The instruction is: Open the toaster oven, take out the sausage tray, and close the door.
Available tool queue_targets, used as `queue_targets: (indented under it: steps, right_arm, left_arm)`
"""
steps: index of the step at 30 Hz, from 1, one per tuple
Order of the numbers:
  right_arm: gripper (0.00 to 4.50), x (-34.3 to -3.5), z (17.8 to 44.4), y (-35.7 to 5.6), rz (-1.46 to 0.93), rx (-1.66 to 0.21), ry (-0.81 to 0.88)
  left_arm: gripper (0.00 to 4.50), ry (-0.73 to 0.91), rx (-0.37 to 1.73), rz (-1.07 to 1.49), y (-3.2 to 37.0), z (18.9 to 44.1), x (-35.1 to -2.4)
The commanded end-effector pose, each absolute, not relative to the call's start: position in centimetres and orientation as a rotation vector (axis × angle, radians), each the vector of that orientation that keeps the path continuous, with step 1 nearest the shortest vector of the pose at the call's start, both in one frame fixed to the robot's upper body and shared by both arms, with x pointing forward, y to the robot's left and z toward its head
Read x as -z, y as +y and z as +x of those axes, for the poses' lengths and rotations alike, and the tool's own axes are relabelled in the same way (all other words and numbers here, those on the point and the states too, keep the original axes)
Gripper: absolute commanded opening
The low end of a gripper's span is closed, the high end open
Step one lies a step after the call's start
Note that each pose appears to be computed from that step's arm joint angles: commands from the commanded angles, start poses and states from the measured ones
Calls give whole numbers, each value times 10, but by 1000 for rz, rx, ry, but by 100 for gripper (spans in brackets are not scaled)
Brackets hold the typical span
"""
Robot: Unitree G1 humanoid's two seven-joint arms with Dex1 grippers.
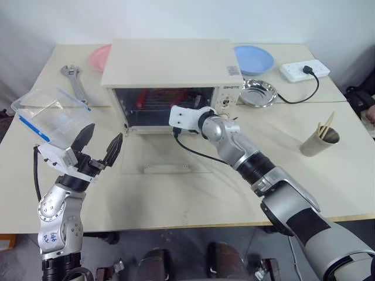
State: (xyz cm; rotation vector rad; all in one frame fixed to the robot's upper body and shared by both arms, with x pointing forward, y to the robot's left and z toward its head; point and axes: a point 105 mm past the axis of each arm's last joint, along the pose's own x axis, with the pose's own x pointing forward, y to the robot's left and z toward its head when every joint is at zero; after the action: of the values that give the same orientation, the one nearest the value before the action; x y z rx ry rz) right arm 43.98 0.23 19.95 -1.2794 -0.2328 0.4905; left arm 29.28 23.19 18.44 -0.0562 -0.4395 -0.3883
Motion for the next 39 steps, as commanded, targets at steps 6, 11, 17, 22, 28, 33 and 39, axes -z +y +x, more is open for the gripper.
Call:
queue_targets:
  steps: [6, 11, 17, 22, 28, 33, 39]
  right_arm:
    - [159, -218, 441, 1, -1307, -394, -252]
    - [5, -216, 433, 2, -1319, -396, -271]
    - [2, -213, 415, 7, -1309, -423, -301]
    - [2, -214, 400, 11, -1323, -452, -345]
    - [2, -215, 387, 9, -1340, -444, -371]
    - [2, -216, 380, 4, -1349, -422, -382]
    - [2, -223, 369, -2, -1322, -400, -426]
  left_arm:
    - [450, -463, 414, -51, 228, 289, -197]
    - [450, -457, 429, -61, 225, 293, -199]
    - [450, -445, 436, -65, 222, 302, -201]
    - [450, -441, 447, -62, 219, 311, -203]
    - [450, -442, 462, -67, 217, 314, -204]
    - [450, -440, 463, -67, 219, 313, -204]
    - [450, -405, 450, -68, 231, 297, -202]
